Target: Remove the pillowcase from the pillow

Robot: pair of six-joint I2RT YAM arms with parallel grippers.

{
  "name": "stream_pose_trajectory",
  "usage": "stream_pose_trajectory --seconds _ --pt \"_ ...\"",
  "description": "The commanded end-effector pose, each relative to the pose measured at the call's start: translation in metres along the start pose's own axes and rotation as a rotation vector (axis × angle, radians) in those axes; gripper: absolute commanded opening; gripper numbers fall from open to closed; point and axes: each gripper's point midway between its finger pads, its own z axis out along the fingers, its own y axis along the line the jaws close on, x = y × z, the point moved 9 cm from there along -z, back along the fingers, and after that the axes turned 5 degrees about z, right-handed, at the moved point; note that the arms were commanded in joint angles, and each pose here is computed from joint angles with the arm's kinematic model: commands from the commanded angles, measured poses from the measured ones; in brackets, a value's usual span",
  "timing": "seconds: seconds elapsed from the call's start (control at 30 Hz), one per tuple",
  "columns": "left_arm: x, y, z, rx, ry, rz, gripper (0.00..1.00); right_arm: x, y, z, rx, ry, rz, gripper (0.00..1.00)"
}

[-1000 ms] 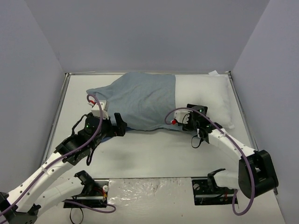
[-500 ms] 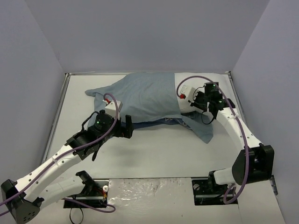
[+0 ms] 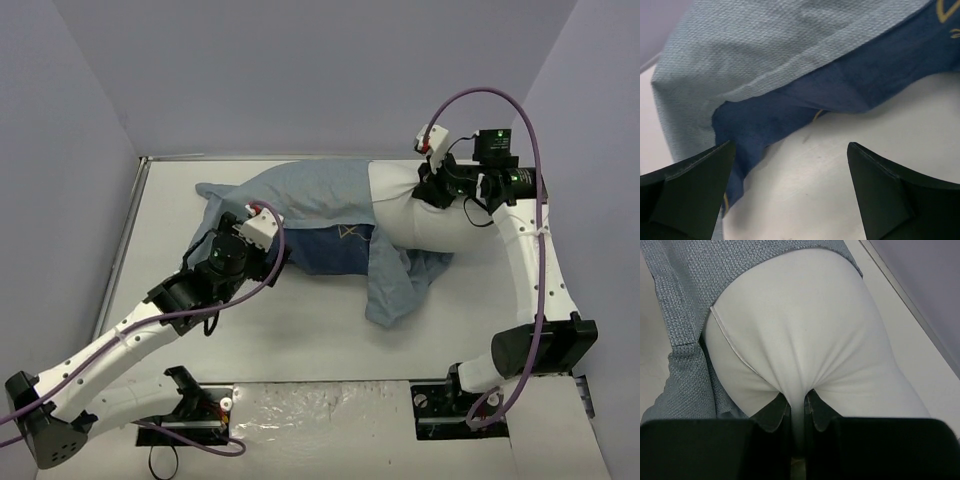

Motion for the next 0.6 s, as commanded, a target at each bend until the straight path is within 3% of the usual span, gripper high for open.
stream_pose_trajectory --seconds 0.0,0.2,0.47,0.57 --pt "-0.016 0.032 -0.002 -0.199 -0.026 0.089 0.94 -0.034 -0.002 -0.013 -0.069 -0.186 0.019 0.00" --pt "-0.009 0.084 0.034 -0.157 -0.015 -0.092 0.94 -0.015 -0.033 -0.017 -0.025 -0.170 0.108 0.00" --pt "-0.013 0.107 0.093 -0.066 0.028 -0.043 0.94 0.004 -0.041 -0.002 -0.023 -0.115 0.133 0.00" --pt "-0.008 0.103 0.113 0.059 0.048 -0.073 0.94 0.007 -0.043 0.001 -0.021 -0.105 0.140 0.00"
